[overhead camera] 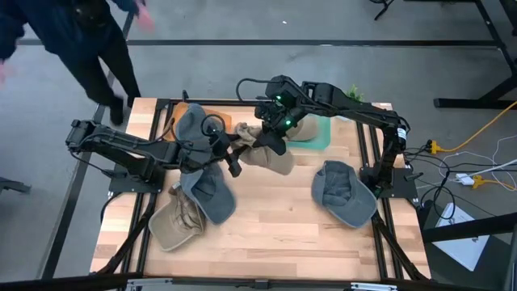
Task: Pick & Place hat
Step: Put the right brown cap into the green bin
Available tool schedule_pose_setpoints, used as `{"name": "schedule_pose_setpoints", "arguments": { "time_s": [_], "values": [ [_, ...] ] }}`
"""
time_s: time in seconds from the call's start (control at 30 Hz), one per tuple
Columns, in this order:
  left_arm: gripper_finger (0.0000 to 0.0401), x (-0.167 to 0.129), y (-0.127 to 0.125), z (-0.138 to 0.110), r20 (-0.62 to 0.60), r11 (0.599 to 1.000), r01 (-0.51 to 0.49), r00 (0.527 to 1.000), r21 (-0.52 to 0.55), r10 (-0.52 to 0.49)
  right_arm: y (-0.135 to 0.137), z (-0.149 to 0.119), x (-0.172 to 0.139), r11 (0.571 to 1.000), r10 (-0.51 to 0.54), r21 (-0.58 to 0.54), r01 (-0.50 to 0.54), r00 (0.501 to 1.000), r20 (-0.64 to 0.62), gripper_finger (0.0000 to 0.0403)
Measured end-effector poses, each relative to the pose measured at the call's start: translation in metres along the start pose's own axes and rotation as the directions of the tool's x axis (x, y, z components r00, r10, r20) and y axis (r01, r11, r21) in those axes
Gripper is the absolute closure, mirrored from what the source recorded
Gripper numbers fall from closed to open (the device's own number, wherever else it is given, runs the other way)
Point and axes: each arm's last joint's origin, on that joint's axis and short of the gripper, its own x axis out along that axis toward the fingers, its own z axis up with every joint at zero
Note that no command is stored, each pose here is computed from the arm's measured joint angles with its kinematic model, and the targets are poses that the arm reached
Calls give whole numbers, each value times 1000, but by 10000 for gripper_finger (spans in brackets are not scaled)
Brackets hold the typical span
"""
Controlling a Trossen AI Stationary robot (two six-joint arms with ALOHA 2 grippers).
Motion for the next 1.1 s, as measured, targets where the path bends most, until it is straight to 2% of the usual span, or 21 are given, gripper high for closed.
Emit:
{"name": "schedule_pose_setpoints", "arguments": {
  "time_s": [0.33, 0.47, 0.6, 0.77, 1.0, 1.1],
  "values": [
    [385, -3, -6, 1, -27, 969, 248, 968, -18, -248, -8, -12, -3, 992, -118, -51, 113, 988, -101, 392],
    [384, -6, -7, 4, -30, 938, 340, 939, -70, -343, -9, -14, -3, 986, -146, -96, 135, 982, -117, 392],
    [386, -10, -8, 6, -34, 887, 440, 893, -142, -449, -8, -14, -3, 984, -147, -122, 132, 982, -117, 378],
    [390, -15, -9, 7, -53, 824, 520, 838, -226, -543, -10, -15, -4, 978, -165, -153, 144, 977, -133, 330],
    [389, -18, -9, 5, -96, 758, 560, 780, -335, -619, -9, -19, -4, 967, -166, -223, 125, 971, -172, 251],
    [391, -18, -9, 4, -105, 742, 560, 768, -369, -632, -10, -23, -5, 958, -172, -263, 115, 963, -205, 229]
  ]
}}
